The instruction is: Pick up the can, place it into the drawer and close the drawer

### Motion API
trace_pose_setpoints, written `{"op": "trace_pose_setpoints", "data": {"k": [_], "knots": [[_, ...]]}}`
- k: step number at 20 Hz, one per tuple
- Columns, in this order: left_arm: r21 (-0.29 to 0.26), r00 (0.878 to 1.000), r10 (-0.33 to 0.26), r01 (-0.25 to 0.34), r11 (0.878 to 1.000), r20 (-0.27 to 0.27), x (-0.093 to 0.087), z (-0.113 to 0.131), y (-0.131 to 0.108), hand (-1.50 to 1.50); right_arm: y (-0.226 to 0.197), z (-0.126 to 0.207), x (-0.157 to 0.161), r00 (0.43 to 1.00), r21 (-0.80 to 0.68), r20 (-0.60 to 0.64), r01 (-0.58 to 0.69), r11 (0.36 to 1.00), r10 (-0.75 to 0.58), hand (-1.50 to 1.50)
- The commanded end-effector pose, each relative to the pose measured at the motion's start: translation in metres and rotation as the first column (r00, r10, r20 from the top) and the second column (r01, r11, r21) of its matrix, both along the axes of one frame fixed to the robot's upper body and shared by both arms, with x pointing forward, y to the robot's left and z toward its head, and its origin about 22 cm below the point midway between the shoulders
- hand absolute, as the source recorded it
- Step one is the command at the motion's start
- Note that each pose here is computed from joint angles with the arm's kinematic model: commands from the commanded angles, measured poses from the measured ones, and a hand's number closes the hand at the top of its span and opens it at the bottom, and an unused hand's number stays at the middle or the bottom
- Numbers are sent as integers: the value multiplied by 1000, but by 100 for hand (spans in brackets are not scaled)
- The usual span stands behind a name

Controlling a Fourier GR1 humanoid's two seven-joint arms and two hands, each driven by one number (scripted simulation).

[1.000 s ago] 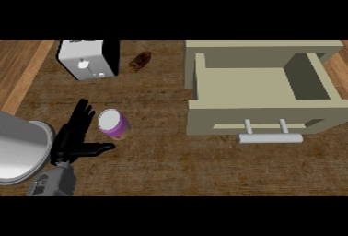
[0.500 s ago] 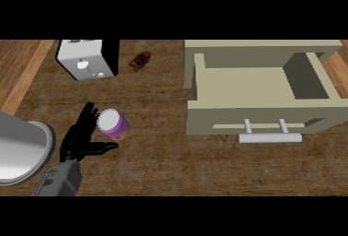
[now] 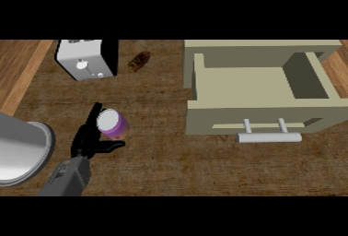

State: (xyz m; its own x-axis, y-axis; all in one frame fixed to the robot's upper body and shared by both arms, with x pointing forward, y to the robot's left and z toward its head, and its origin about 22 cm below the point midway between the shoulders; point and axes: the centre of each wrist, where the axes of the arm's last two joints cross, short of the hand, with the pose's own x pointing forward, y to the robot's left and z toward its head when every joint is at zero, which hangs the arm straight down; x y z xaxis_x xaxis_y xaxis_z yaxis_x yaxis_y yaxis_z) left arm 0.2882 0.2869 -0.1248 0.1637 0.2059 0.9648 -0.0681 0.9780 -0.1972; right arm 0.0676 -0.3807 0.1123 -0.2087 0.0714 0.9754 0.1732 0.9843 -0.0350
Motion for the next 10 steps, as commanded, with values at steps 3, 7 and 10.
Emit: {"op": "trace_pose_setpoints", "data": {"k": [3, 7, 10], "knots": [[-85, 1000, -9, 6, 996, -24, 7, 0, -17, -150, 4, 1, -15, 1000, -4, -5, 14, 1000, -14, -150], [-130, 999, -43, 44, 990, 13, 17, 3, -23, 150, 7, -2, -14, 1000, 24, 2, -10, 1000, 10, -150], [-150, 992, -122, 123, 981, 11, 17, 5, -15, 150, 9, -6, -2, 1000, 25, 3, -20, 999, 20, -150]]}}
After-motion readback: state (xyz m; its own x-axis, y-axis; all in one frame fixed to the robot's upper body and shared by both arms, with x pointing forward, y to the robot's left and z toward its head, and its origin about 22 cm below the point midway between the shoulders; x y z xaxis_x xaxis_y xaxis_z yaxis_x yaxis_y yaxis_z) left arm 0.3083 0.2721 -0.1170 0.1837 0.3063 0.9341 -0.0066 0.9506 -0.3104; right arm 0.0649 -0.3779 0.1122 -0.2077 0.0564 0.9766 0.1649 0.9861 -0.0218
